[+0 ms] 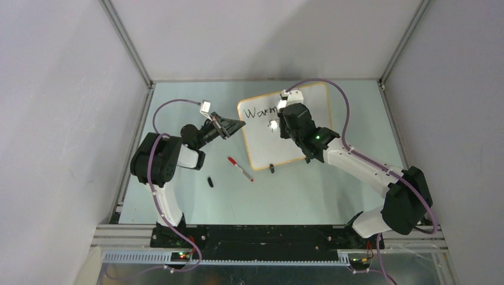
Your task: Write a sentence on the whiteboard
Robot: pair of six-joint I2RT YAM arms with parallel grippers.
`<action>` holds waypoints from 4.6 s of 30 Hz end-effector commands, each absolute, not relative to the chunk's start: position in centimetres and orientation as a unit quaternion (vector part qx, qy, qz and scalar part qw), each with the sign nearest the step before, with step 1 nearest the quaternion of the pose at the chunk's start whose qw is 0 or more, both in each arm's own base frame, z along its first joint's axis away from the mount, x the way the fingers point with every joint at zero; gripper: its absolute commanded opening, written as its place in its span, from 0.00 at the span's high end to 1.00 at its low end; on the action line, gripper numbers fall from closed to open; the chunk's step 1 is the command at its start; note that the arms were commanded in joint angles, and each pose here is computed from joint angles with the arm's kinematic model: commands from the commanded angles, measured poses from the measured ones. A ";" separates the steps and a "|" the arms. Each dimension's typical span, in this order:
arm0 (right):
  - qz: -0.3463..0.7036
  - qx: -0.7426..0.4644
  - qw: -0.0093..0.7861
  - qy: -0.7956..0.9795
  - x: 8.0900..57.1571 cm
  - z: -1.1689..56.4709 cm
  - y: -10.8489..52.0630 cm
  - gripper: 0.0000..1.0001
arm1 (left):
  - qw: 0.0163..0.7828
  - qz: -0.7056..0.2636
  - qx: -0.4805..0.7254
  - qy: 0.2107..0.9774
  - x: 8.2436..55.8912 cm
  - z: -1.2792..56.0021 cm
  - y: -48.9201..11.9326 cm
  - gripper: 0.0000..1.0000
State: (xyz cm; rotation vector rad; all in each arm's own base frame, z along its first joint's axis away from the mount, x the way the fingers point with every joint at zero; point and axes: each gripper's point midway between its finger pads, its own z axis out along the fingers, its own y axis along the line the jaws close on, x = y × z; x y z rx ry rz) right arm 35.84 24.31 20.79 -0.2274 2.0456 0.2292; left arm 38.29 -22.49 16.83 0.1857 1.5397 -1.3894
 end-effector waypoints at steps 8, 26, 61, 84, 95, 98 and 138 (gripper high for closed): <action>0.110 -0.093 0.540 0.829 35.5 24.3 24.8 1.00 | 0.534 -0.568 0.116 0.616 37.5 18.4 -22.4 1.00; 0.091 -0.090 0.527 0.840 35.1 22.6 24.4 1.00 | 0.534 -0.568 0.115 0.616 37.5 18.4 -22.4 1.00; 0.086 -0.091 0.509 0.851 35.9 20.8 24.2 1.00 | 0.535 -0.567 0.116 0.615 37.5 18.4 -22.4 1.00; 0.070 -0.102 0.461 0.879 33.7 18.5 23.8 1.00 | 0.536 -0.566 0.115 0.615 37.5 18.4 -22.4 1.00; 0.081 -0.094 0.484 0.866 33.7 20.7 23.4 1.00 | 0.536 -0.567 0.115 0.615 37.5 18.5 -22.4 1.00; 0.098 -0.080 0.503 0.855 34.0 22.4 23.1 1.00 | 0.535 -0.567 0.115 0.616 37.4 18.4 -22.5 1.00; 0.110 -0.071 0.528 0.839 37.1 24.3 23.4 1.00 | 0.534 -0.568 0.116 0.615 37.5 18.4 -22.6 1.00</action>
